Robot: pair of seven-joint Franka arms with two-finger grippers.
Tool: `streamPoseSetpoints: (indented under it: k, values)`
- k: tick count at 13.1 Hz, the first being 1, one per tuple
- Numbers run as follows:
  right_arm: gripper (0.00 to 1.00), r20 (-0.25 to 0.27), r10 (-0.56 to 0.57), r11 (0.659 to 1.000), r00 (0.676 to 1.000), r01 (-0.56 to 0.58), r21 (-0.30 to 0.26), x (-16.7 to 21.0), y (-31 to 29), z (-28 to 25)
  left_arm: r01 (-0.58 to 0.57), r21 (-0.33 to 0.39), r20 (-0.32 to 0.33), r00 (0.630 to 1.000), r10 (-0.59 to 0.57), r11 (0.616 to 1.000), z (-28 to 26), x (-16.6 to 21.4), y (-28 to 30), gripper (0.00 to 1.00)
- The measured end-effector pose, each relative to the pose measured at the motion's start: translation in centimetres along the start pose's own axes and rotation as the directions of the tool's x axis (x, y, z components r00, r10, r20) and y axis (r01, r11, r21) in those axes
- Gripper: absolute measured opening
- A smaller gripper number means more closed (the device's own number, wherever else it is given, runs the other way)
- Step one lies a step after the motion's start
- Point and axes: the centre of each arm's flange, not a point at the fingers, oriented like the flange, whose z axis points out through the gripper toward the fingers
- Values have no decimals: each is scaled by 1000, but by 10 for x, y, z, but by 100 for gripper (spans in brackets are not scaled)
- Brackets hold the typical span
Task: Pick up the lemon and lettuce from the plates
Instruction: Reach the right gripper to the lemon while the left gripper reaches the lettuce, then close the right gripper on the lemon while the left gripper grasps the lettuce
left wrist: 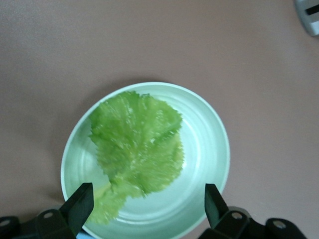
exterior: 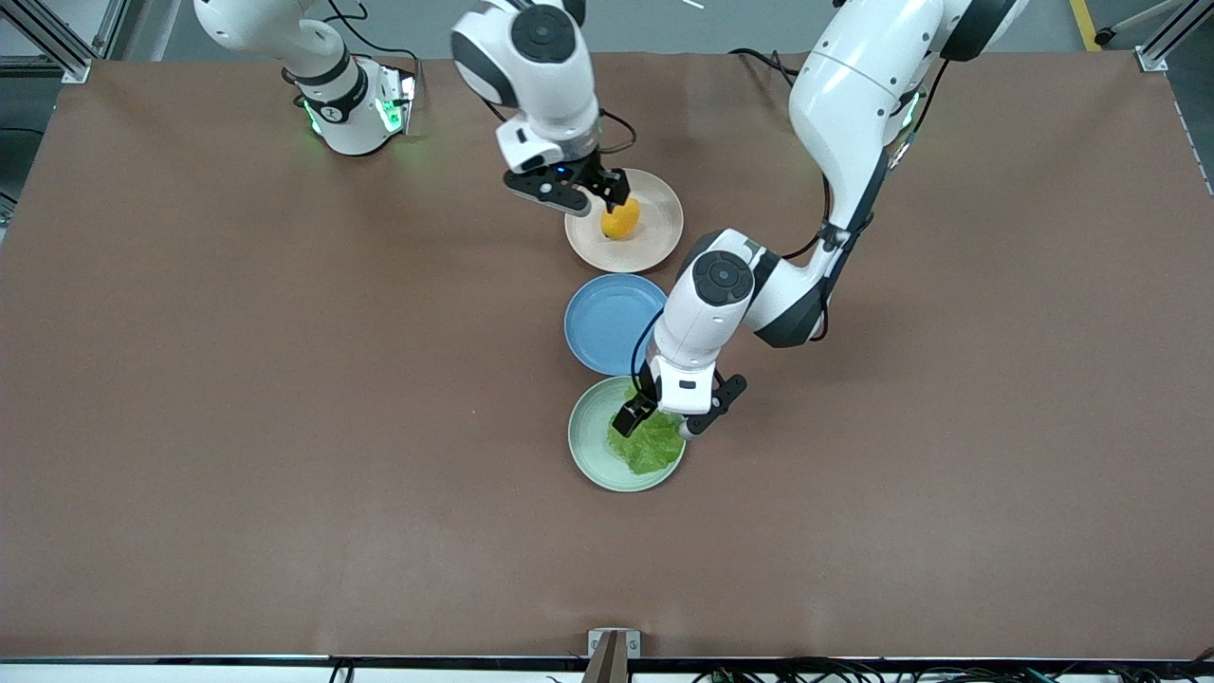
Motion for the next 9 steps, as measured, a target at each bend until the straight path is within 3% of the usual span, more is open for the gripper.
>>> streamPoseSetpoints:
  k: [4, 9]
  values:
    - [100, -22, 17, 999, 1000, -18, -28, -37, -12, 65, -5, 33, -11, 1000, 6, 999, 12, 5, -14, 94]
    - [100, -36, 72, 997, 997, -73, -29, -61, -15, 95, -6, 15, -17, 1000, 6, 1000, 23, 7, -17, 78]
